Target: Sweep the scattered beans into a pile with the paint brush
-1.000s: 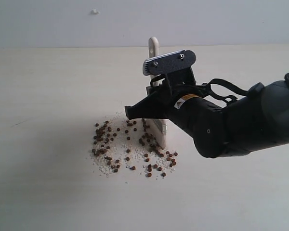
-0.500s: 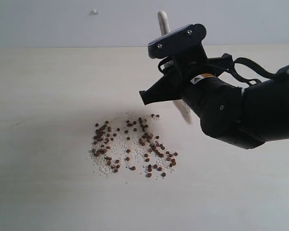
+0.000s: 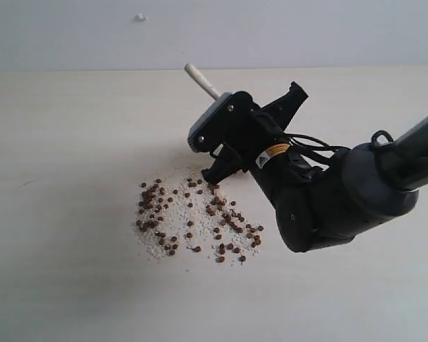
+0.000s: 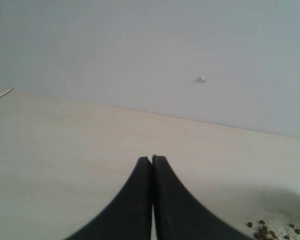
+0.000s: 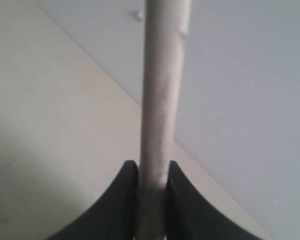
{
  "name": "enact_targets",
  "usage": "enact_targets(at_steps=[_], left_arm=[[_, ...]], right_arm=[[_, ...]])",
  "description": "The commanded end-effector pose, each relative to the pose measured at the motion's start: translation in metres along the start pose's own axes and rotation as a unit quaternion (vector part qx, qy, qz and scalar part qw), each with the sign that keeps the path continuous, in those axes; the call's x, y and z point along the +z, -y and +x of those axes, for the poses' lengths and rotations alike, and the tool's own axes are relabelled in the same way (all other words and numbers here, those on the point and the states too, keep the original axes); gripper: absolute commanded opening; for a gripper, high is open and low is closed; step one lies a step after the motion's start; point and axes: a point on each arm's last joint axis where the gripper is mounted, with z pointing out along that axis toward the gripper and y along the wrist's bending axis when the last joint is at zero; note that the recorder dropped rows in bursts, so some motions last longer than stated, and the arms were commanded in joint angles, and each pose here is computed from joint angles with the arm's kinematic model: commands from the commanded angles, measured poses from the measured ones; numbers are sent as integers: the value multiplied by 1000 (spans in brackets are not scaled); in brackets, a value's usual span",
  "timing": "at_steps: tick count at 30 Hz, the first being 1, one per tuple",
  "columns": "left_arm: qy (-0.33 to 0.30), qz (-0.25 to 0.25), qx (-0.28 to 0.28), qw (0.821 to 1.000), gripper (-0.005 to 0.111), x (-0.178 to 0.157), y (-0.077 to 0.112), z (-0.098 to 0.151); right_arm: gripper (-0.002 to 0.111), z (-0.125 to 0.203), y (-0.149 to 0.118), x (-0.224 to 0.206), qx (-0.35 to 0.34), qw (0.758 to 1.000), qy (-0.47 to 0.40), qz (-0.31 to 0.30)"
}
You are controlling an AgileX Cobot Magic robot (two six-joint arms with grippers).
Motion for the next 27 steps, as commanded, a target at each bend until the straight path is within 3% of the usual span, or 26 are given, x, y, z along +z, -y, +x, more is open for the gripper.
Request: enact_targets(at_steps=[1, 5, 13, 17, 22, 27], left_arm=[[4, 4, -3, 1000, 0, -1, 1, -1], [4, 4, -2, 1000, 0, -1, 1, -1], [4, 4, -1, 1000, 0, -1, 1, -1], [4, 4, -1, 1000, 0, -1, 1, -1], [4, 4, -1, 1000, 0, -1, 1, -1], [4, 7, -1, 1000, 0, -1, 1, -1]], right_arm=[[0, 15, 7, 11, 41, 999, 17, -12], [0, 23, 9, 15, 84, 995, 14, -51], [0, 15, -10, 17, 69, 982, 6, -178], [0, 3, -12, 13, 95, 971, 28, -219], [0, -12, -8, 6, 126, 957, 40, -257], [0, -30, 7, -1, 109, 961, 63, -246]])
